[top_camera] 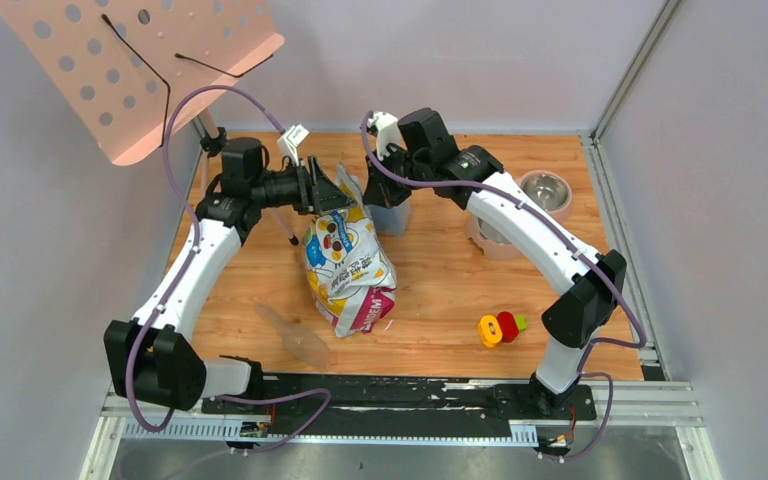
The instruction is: Serve the pet food
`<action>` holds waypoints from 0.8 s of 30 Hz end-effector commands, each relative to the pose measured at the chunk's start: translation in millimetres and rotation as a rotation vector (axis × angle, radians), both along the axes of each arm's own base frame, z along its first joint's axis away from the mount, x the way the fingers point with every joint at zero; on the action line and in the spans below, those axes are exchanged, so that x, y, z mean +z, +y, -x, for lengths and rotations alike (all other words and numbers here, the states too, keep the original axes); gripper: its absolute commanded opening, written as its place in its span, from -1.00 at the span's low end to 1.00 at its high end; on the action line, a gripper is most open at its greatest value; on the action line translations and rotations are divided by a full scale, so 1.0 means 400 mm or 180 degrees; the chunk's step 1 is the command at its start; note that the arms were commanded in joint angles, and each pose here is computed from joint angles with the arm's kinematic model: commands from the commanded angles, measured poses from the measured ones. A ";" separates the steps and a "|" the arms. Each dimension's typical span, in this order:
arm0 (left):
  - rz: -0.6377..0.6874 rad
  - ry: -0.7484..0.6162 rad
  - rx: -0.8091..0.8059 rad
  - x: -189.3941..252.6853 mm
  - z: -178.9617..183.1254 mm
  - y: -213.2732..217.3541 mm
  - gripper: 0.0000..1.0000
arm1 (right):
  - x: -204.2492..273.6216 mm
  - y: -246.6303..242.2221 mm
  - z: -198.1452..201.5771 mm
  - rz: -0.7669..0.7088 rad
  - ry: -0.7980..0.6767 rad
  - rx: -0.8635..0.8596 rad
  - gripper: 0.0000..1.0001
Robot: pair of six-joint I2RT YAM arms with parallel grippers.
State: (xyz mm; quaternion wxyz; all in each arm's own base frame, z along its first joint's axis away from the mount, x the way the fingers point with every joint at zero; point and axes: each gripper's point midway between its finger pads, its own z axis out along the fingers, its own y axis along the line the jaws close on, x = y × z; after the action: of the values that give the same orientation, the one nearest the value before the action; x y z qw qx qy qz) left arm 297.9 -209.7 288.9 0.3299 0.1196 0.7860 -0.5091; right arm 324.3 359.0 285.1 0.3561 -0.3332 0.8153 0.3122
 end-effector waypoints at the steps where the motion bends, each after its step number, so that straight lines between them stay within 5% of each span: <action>1: 0.0009 -0.0241 -0.0100 0.060 -0.012 -0.032 0.30 | 0.033 -0.003 0.018 -0.0103 -0.0031 0.0154 -1.00; 13: -0.0600 -0.0303 -0.0039 -0.002 -0.033 -0.039 0.17 | 0.029 0.021 -0.004 -0.0189 0.0059 0.0107 -1.00; 21: -0.0638 -0.0169 -0.0234 -0.054 0.005 -0.068 -0.11 | 0.031 0.027 -0.012 -0.0206 0.0060 0.0107 -1.00; 24: -0.0609 -0.0187 -0.0286 -0.053 0.005 -0.075 -0.43 | 0.028 0.022 -0.018 -0.0172 0.0020 0.0084 -1.00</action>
State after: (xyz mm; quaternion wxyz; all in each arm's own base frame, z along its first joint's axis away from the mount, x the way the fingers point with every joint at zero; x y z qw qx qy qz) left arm 297.3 -236.3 274.4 0.3211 0.1850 0.8168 -0.4421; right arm 321.2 367.1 285.7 0.3366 -0.3378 0.8085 0.3448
